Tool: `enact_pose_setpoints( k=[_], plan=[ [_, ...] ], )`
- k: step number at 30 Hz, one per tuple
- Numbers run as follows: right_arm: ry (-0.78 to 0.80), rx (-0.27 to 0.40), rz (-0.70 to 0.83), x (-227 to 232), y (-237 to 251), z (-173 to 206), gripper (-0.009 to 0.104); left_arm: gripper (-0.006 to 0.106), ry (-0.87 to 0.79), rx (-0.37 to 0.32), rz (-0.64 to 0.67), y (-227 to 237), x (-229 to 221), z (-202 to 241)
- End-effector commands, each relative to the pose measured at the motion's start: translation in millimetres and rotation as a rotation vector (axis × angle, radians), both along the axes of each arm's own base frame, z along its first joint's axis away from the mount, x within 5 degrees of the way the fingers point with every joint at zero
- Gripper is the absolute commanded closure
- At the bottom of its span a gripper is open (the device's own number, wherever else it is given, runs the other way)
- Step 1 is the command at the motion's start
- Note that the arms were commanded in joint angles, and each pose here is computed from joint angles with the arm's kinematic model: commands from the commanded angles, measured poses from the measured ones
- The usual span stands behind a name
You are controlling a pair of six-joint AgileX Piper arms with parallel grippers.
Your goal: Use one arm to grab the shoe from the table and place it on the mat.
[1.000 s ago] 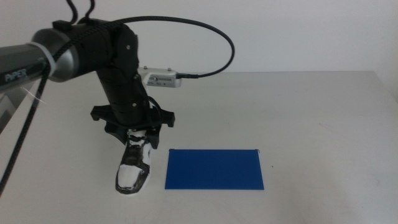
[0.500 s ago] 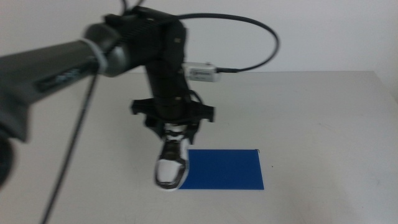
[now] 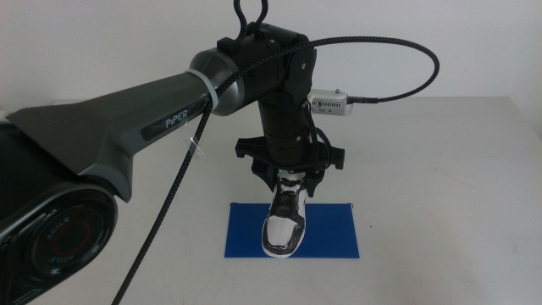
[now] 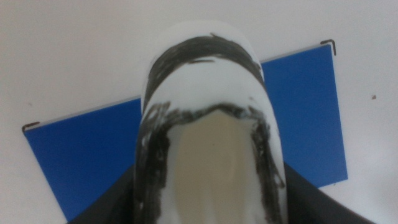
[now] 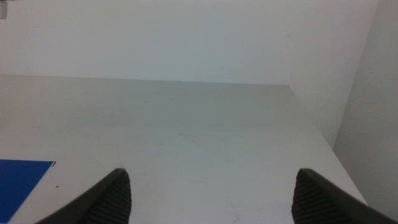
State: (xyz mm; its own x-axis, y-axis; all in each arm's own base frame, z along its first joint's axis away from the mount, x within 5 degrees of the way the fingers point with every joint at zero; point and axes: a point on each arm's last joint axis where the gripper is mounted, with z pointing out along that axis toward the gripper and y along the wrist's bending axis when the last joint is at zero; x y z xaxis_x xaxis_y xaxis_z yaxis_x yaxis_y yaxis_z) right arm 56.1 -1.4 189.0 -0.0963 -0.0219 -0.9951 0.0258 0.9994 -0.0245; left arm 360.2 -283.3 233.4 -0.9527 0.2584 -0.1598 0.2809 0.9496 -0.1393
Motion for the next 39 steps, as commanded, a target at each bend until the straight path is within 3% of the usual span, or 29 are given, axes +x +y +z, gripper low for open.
enact_pose_setpoints(
  k=[1, 6, 18, 29, 35, 39],
  plan=[
    [-0.107, -0.025, -0.007, -1.5, -0.5, 11.5, 0.029, 0.102, 0.001, -0.015, -0.028, 4.9, -12.5, 36.1],
    [-0.107, -0.025, -0.007, -1.5, -0.5, 11.5, 0.029, 0.102, -0.025, 0.003, -0.157, 5.1, -12.3, 36.1],
    [-0.107, -0.025, -0.007, -1.5, -0.5, 11.5, 0.029, 0.102, -0.131, 0.067, -0.702, 5.4, -12.5, 37.2],
    [-0.107, -0.025, -0.007, -1.5, -0.5, 11.5, 0.029, 0.102, -0.229, 0.031, -1.292, -3.0, -16.3, 31.8],
    [-0.107, -0.025, -0.007, -1.5, -0.5, 11.5, 0.029, 0.102, -0.266, 0.019, -1.465, -5.6, -16.7, 28.5],
    [-0.107, -0.025, -0.007, -1.5, -0.5, 11.5, 0.029, 0.102, -0.273, 0.024, -1.513, -6.0, -16.2, 26.4]
  ],
)
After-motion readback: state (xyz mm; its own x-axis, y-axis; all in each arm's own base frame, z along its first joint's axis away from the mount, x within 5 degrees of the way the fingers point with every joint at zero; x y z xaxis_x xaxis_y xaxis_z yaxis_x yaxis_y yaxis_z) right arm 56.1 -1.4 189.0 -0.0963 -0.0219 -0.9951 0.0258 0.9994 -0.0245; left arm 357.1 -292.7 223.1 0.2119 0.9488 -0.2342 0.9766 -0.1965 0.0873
